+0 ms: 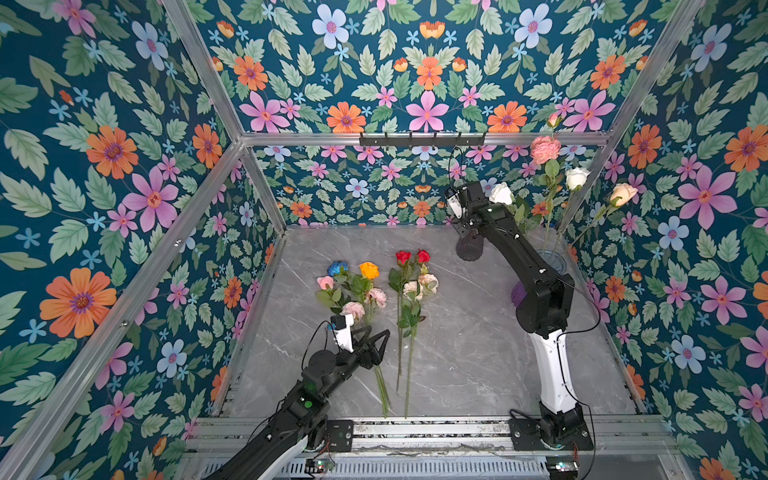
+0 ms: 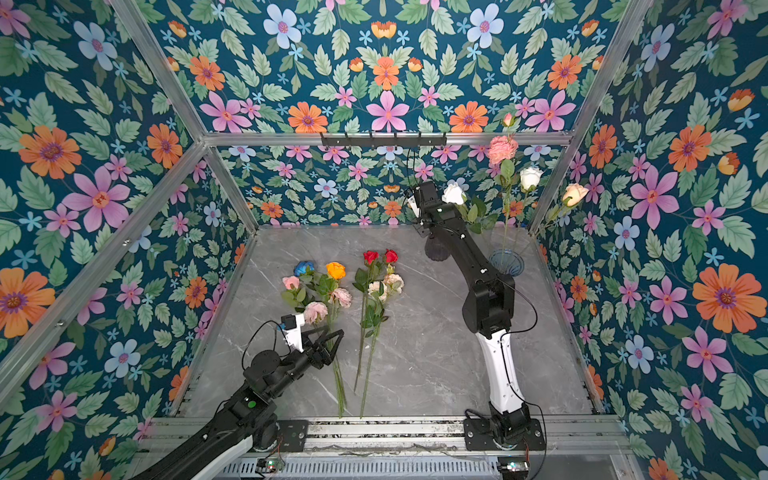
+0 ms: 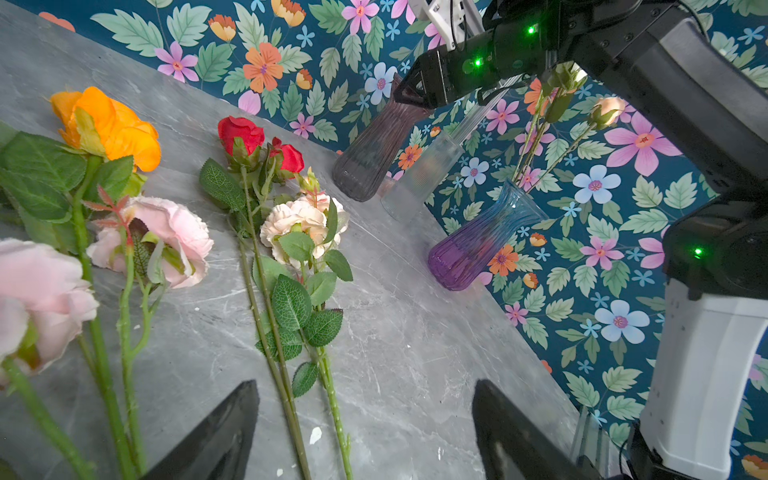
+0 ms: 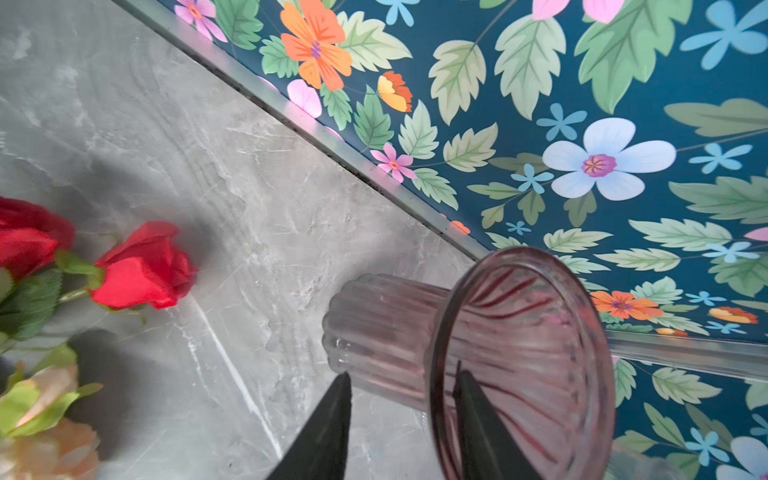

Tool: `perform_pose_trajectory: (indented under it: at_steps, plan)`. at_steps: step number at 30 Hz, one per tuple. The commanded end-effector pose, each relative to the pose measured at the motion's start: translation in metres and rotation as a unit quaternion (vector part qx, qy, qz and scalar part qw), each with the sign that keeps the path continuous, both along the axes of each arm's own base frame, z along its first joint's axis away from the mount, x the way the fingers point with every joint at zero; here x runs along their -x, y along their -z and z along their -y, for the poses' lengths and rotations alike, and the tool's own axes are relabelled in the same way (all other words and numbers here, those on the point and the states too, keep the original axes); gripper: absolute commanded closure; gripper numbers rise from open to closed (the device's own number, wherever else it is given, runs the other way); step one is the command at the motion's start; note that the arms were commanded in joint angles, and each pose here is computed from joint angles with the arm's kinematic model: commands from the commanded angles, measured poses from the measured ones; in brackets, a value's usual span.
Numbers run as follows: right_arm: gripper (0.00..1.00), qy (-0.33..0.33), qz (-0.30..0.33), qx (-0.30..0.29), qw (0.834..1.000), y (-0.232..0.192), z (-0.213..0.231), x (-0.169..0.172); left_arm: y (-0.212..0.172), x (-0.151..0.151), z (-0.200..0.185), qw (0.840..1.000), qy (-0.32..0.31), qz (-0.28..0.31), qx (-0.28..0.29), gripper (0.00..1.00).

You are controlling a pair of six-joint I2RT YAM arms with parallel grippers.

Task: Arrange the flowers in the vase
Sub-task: 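Carry the ribbed vase with the right gripper toward the robot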

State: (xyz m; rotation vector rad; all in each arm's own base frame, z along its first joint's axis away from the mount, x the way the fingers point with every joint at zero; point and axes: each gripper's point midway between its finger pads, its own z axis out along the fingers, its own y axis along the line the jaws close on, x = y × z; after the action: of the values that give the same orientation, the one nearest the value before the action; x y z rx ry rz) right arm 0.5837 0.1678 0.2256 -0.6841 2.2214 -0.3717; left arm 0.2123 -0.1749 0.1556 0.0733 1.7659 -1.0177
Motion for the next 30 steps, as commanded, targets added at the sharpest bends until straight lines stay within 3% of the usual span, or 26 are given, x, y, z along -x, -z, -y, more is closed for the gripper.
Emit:
perform_pose_trajectory:
  at_steps: [1,12,16,23,30]
  plan:
    - [0.61,0.008,-0.017,0.01,1.0,0.014,0.002,0.001,0.014,0.003,-0.002,1.0,0.001,-0.007,-0.001,0.17]
    - [0.62,0.013,-0.013,-0.007,1.0,0.007,0.001,0.004,0.014,0.002,-0.002,1.0,0.0,-0.007,-0.002,0.17]
    - [0.76,0.01,-0.014,-0.009,1.0,0.001,0.0,0.005,0.014,0.002,-0.002,1.0,0.0,-0.007,-0.001,0.17]
    - [0.85,0.014,-0.024,-0.002,1.0,0.01,0.003,0.007,0.014,0.003,-0.002,1.0,-0.001,-0.006,-0.001,0.17]
    - [1.0,0.023,-0.026,-0.002,0.999,0.007,0.005,0.015,0.014,0.002,-0.003,1.0,-0.003,-0.007,-0.001,0.17]
